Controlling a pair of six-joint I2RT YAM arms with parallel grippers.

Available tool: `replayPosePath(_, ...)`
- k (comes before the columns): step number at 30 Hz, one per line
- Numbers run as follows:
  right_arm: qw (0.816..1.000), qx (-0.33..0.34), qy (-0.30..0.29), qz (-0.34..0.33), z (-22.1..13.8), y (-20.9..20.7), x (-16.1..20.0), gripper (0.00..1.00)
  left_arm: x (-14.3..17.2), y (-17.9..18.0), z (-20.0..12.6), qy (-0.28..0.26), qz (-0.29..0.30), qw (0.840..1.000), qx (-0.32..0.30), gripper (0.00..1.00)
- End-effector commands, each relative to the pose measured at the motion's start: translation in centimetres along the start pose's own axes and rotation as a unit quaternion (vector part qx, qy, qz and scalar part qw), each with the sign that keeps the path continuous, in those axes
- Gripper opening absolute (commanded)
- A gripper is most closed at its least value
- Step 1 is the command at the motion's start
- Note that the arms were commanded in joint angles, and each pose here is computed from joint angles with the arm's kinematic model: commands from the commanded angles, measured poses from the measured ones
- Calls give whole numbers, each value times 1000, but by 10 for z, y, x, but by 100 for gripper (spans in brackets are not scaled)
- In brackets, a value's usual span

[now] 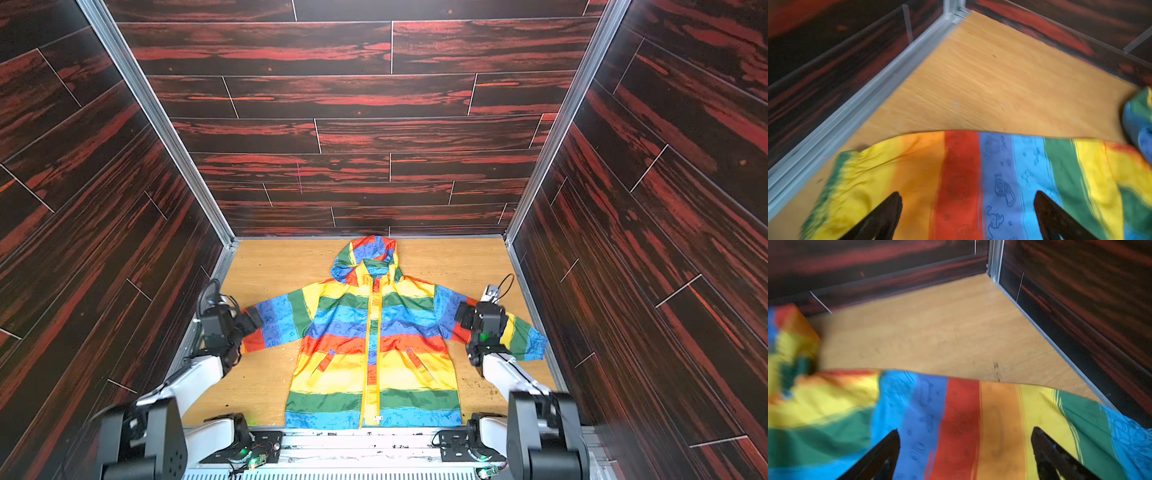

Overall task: Unzip the jacket
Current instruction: Reset both arms

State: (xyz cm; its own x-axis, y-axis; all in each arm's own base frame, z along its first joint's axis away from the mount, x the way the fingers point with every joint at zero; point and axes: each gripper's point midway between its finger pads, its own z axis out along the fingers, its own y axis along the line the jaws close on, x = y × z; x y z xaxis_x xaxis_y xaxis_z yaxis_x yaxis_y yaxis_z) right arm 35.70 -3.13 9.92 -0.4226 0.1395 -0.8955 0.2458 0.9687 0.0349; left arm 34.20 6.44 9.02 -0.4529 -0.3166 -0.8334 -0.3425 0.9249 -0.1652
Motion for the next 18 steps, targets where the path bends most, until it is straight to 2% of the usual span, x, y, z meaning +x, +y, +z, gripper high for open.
replayPosePath(1,992,-33,-118,-29,1,14,-38,99,-33,-29,9,-90,59,993,43,100)
replayPosePath(2,992,-38,-117,-36,4,17,-39,99,-36,-34,12,-93,63,992,52,100)
replayPosePath(4,984,-62,-161,-45,-2,24,-47,98,-36,-37,17,-84,78,992,46,100)
replayPosePath(6,984,-77,-151,-44,5,25,-34,99,-34,-34,26,-90,79,992,32,100)
replayPosePath(8,981,-88,-169,-46,5,27,-29,99,-26,-32,37,-88,81,992,30,100)
replayPosePath(11,983,-96,-149,-41,12,27,-28,99,-24,-33,41,-107,80,990,32,100)
replayPosePath(14,987,-88,-131,-24,20,19,-28,99,-22,-28,42,-81,75,994,14,100)
replayPosePath(18,987,-88,-132,-23,19,19,-28,99,-23,-28,41,-85,76,993,15,100)
